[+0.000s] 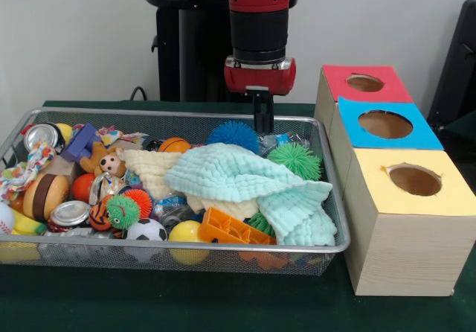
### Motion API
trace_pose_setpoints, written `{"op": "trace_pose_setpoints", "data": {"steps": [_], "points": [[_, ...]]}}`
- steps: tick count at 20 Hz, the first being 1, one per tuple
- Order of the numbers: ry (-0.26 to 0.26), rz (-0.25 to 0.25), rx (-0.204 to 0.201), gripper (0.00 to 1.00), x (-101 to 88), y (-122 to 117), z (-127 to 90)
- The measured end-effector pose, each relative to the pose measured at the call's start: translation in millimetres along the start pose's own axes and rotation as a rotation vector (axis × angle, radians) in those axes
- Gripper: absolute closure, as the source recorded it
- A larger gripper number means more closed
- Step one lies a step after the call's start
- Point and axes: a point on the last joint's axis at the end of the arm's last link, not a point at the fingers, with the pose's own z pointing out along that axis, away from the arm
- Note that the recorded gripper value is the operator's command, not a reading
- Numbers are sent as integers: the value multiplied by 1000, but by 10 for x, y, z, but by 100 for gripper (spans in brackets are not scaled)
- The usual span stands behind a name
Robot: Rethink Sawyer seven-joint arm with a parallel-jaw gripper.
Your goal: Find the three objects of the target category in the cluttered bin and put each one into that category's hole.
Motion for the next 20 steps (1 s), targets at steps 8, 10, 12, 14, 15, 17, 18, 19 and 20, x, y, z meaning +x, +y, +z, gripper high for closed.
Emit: {"op": "trace_pose_setpoints", "data": {"steps": [8,10,12,14,15,17,18,19,20], "points": [[-78,-25,9,100,-479,-122,-38],[-101,-33,15,100,-600,-195,-55],[-120,-38,21,100,-711,-271,-76],[-139,-45,29,100,-826,-362,-102],[-148,-49,33,100,-884,-407,-116],[-164,-55,41,100,-1004,-500,-147],[-169,-57,44,100,-1042,-532,-156],[-175,-60,47,100,-1083,-570,-165],[-181,-63,50,100,-1123,-607,-172]]}}
